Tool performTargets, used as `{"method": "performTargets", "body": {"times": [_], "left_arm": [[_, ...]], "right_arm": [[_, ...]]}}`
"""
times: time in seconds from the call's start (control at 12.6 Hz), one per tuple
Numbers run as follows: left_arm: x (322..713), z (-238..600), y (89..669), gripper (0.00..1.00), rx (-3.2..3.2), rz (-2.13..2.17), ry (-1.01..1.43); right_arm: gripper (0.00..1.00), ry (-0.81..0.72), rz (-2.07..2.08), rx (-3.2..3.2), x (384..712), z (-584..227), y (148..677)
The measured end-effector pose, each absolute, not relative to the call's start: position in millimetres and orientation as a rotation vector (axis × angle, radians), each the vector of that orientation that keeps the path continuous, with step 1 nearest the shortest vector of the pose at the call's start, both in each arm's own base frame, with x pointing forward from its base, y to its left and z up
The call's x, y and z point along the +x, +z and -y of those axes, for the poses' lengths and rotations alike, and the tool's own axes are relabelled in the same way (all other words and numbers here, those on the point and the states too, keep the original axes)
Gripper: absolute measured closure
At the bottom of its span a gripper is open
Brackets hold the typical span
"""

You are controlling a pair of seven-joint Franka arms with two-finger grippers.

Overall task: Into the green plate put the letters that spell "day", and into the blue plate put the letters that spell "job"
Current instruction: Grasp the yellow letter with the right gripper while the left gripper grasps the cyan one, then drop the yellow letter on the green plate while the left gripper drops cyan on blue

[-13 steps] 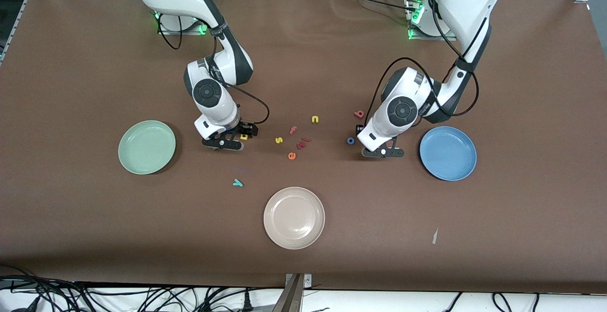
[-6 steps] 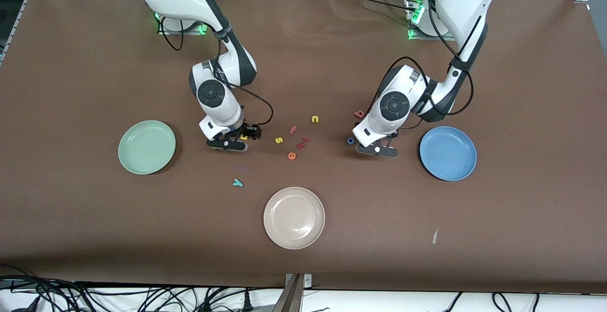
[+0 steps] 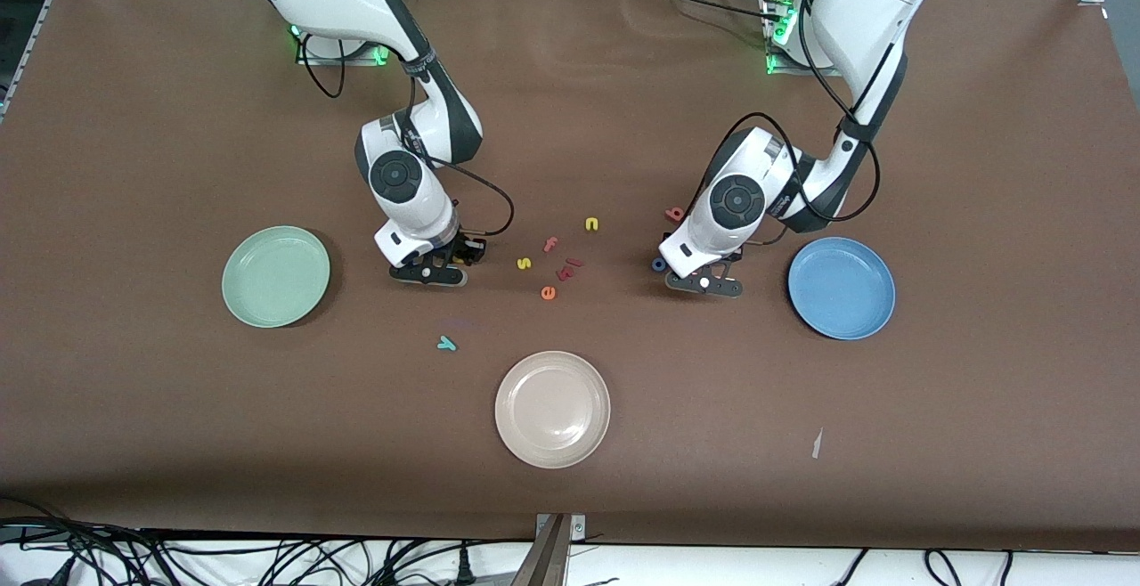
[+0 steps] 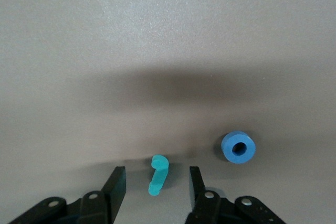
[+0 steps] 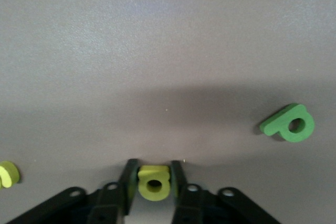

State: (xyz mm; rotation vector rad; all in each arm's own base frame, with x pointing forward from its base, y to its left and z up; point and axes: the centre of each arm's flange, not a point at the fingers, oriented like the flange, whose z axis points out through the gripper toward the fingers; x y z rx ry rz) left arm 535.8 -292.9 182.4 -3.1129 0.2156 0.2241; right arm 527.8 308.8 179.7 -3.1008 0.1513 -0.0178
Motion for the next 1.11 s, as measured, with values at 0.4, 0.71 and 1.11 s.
{"method": "performTargets", "body": {"times": [0.4, 0.71, 1.11], "left_arm": [[531, 291, 176, 0.51, -3.107, -0.218, 0.242], [531, 292, 172, 0.87, -3.113, -0.219, 0.231], [538, 290, 181, 0.89, -3.115, -0.209, 0.214]], "right_arm": [[0.73, 0.112, -0.130, -3.120, 553, -295, 200], [0.73, 0.193, -0.054, -3.112, 606, -210, 256], [0.73, 0.301, -0.115, -3.154, 619, -106, 279]]}}
